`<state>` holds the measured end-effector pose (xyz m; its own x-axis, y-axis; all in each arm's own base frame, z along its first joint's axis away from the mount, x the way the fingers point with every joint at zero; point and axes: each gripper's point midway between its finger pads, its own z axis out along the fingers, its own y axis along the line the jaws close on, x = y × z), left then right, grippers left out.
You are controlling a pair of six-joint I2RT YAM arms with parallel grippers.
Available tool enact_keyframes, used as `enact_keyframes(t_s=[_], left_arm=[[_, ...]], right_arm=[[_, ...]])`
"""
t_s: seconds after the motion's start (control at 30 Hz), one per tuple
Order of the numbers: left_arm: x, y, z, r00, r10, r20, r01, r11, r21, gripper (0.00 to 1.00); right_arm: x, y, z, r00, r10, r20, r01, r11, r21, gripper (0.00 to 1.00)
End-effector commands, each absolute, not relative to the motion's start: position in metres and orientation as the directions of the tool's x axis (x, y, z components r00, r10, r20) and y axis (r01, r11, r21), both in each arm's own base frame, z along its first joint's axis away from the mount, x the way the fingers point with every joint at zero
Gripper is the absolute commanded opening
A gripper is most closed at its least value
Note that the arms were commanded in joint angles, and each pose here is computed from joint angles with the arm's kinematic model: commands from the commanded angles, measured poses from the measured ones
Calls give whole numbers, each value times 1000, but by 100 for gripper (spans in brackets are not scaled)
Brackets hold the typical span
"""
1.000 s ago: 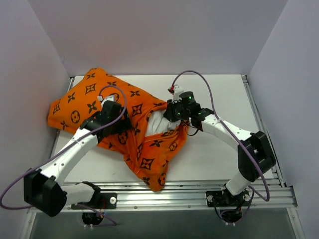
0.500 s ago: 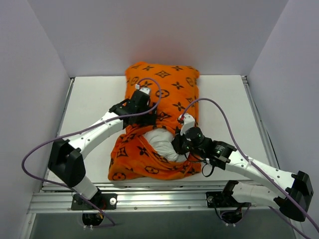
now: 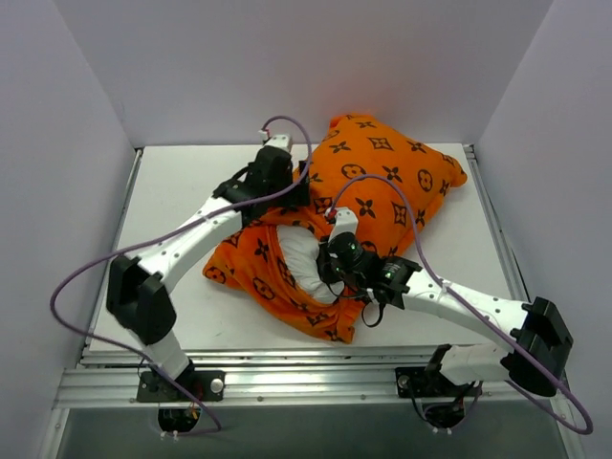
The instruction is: Remove the pillowcase from the pillow
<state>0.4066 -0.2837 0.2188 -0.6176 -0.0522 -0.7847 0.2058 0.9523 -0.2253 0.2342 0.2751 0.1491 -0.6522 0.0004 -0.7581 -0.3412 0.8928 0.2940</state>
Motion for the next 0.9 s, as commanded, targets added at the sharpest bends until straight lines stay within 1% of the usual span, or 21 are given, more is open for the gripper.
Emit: enact_keyframes(t_s=[0.0,0.07,0.1,0.13,0.2,0.23,0.3,0.33,0.37,0.43,0.53,0.7,0.87], left_arm=[[383,-218,282,-508,-207,-836,10,969,-247,99],[360,-198,293,-496,-234,-836,-25,966,-256,99],[345,-191,272,-541,-219,-812,-46,972,-232,99],[332,-185,279,-533,-233,-814,-43,967,-250,99],[312,-182,266,-569,-245,-785,-52,964,-262,99],[300,-182,248,-607,-237,-758,-45,963,-265,100],[287,-184,238,-632,-263,-729,-42,951,-307,100],[280,-184,221,-661,-257,-705,-48,952,-301,100],[279,-186,216,-666,-273,-694,-58,947,-317,100],[277,-189,206,-679,-274,-681,-57,945,-323,95],[282,-194,188,-687,-268,-675,-62,948,-313,94],[299,-200,179,-670,-267,-693,-75,953,-294,93],[305,-182,167,-654,-266,-708,-151,963,-221,91]], right_arm=[[257,299,185,-587,86,-805,-362,862,356,0],[266,301,185,-593,115,-797,-341,860,379,0],[268,303,180,-602,116,-790,-336,861,383,0],[269,307,181,-608,127,-784,-339,851,401,0],[272,312,176,-617,125,-777,-341,847,408,0],[272,315,176,-621,123,-774,-348,842,413,0],[272,320,171,-629,111,-769,-355,839,412,0],[273,322,170,-630,110,-769,-357,838,412,0],[273,323,170,-631,107,-769,-359,838,411,0],[273,327,169,-631,103,-769,-366,835,412,0],[274,329,166,-633,96,-768,-371,834,409,0],[275,330,164,-634,92,-768,-369,836,405,0],[275,324,163,-630,98,-770,-356,845,399,0]])
